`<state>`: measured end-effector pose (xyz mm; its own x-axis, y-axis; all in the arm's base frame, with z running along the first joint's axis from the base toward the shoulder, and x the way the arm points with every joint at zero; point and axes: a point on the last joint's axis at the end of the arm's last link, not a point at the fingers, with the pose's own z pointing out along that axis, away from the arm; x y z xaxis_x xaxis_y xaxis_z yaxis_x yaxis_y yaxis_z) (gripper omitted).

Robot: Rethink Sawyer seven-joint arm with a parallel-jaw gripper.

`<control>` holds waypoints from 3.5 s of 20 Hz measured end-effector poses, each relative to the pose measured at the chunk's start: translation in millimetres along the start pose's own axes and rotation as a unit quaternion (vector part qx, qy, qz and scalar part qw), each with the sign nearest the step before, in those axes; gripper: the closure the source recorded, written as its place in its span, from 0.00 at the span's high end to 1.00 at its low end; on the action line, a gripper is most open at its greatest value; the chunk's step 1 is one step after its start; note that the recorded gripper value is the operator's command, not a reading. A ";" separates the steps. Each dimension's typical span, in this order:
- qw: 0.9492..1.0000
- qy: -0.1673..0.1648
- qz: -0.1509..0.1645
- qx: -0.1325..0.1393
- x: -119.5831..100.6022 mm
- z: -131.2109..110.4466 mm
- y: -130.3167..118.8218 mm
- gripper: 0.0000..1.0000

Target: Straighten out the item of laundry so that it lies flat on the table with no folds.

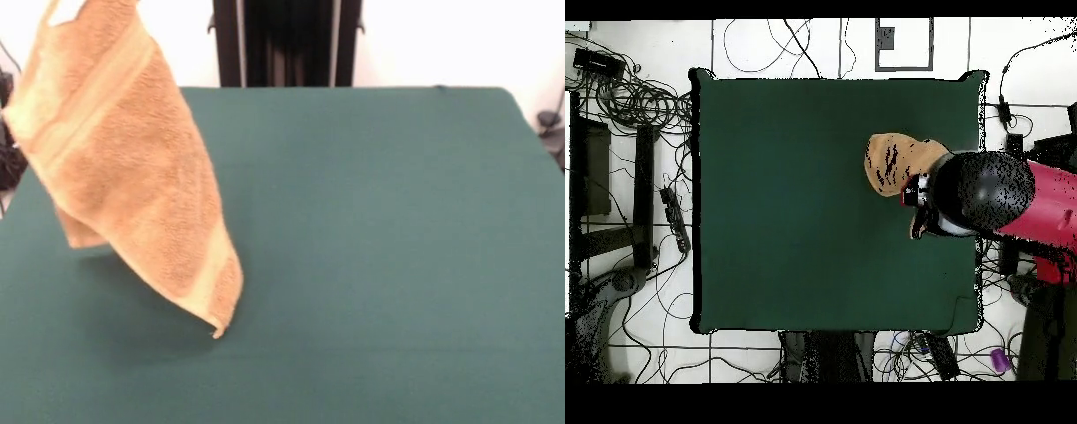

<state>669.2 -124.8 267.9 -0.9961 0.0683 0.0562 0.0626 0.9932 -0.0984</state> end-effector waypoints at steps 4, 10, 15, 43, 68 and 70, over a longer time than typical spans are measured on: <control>1.000 0.011 -0.012 -0.002 7.1 6.7 17.7 0.00; 0.999 0.024 -0.028 0.003 21.4 15.8 41.7 0.00; 0.999 0.025 -0.037 0.014 34.1 20.6 59.7 0.00; 0.997 0.009 0.064 -0.034 84.3 41.0 174.5 0.00; 0.992 -0.033 0.101 -0.065 62.0 93.0 203.7 0.00; 0.993 -0.029 0.097 -0.066 64.5 98.1 210.7 0.00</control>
<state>612.0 79.6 153.3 -0.9660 0.2586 -0.0084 0.2582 0.9656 0.0292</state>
